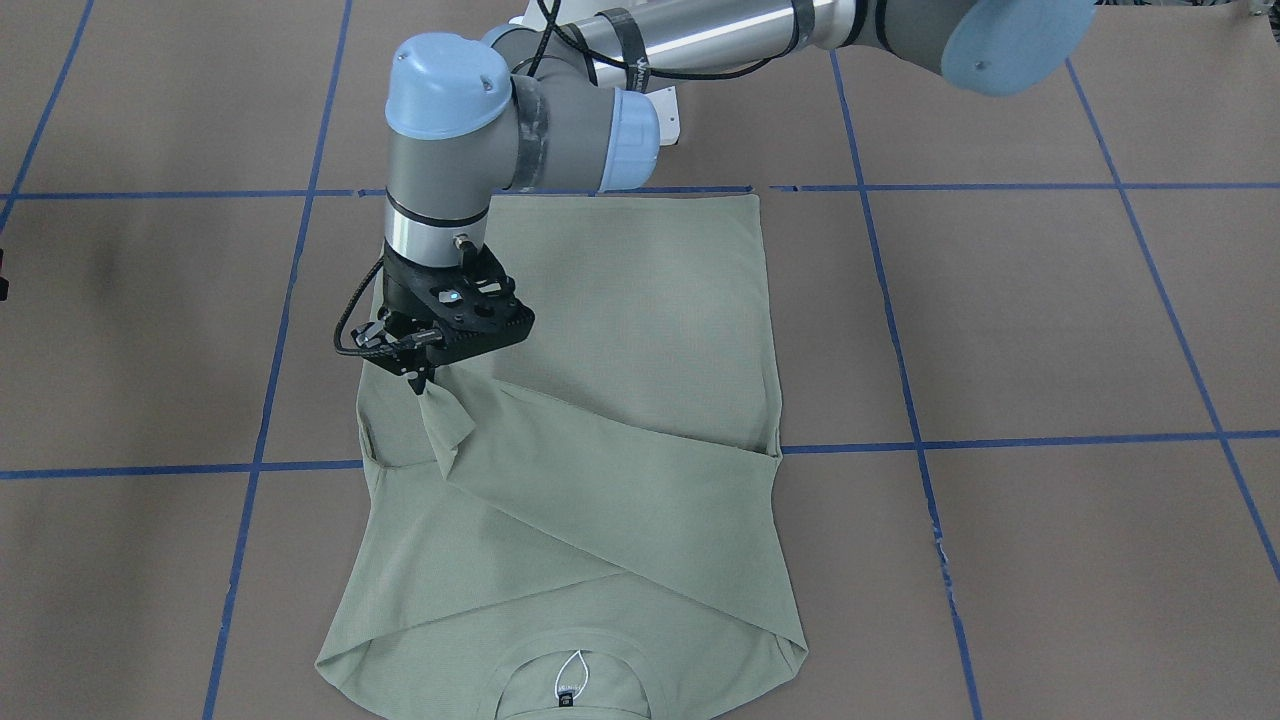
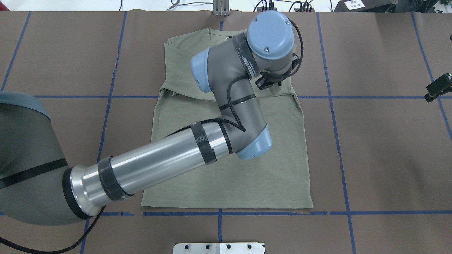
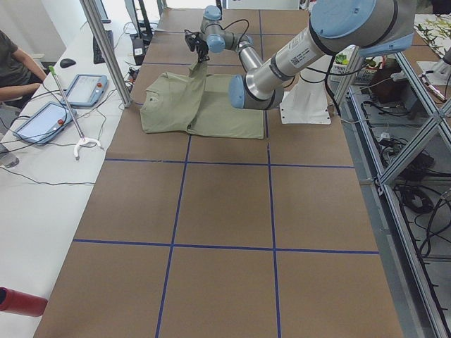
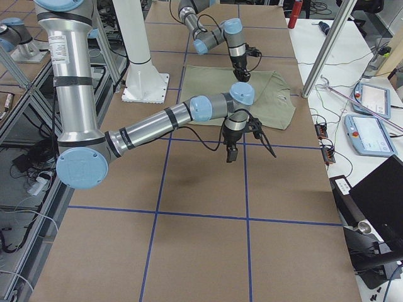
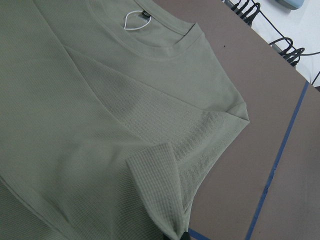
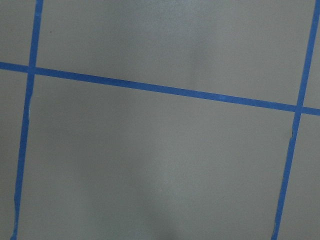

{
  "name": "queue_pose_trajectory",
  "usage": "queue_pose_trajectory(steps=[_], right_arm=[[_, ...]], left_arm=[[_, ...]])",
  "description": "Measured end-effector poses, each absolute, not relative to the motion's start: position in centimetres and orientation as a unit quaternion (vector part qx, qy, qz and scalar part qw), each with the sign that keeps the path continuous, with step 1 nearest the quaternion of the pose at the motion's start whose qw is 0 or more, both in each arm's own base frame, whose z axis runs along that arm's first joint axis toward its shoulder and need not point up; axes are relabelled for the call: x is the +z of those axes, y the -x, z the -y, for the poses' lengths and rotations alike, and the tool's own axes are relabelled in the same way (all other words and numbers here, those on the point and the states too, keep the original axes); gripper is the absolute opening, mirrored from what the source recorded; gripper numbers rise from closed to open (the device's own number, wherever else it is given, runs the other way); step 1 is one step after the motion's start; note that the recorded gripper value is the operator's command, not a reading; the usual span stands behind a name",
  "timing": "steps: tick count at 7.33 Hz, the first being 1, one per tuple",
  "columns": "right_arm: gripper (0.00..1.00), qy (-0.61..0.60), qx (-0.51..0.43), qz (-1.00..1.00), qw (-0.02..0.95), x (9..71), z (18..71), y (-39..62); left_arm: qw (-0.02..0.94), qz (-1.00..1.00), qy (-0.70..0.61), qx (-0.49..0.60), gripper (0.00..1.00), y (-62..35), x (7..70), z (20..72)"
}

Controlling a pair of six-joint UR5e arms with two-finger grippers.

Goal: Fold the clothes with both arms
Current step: 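Carry the grasped sleeve with the left gripper across the shirt body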

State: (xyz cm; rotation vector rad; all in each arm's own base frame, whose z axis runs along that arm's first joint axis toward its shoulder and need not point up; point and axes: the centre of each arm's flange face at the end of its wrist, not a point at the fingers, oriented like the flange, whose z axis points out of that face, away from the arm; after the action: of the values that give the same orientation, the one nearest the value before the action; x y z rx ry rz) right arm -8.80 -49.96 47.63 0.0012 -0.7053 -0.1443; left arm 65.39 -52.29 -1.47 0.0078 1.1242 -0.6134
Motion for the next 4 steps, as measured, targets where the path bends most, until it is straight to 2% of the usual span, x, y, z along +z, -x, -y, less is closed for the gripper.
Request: queue_pose_trajectory(steps=[1, 4], right_arm=[[1.00, 0.000, -0.070, 0.345, 0.936, 47.6, 50.0, 8.9], [1.00, 0.003, -0.071, 0.352, 0.933, 47.5, 50.6, 9.2]], left_arm=[[0.803, -0.527, -0.007, -0.279, 1.00, -67.7, -1.3, 50.5], [0.786, -0.563, -0.037, -0.251, 1.00, -70.3, -2.8, 48.8]])
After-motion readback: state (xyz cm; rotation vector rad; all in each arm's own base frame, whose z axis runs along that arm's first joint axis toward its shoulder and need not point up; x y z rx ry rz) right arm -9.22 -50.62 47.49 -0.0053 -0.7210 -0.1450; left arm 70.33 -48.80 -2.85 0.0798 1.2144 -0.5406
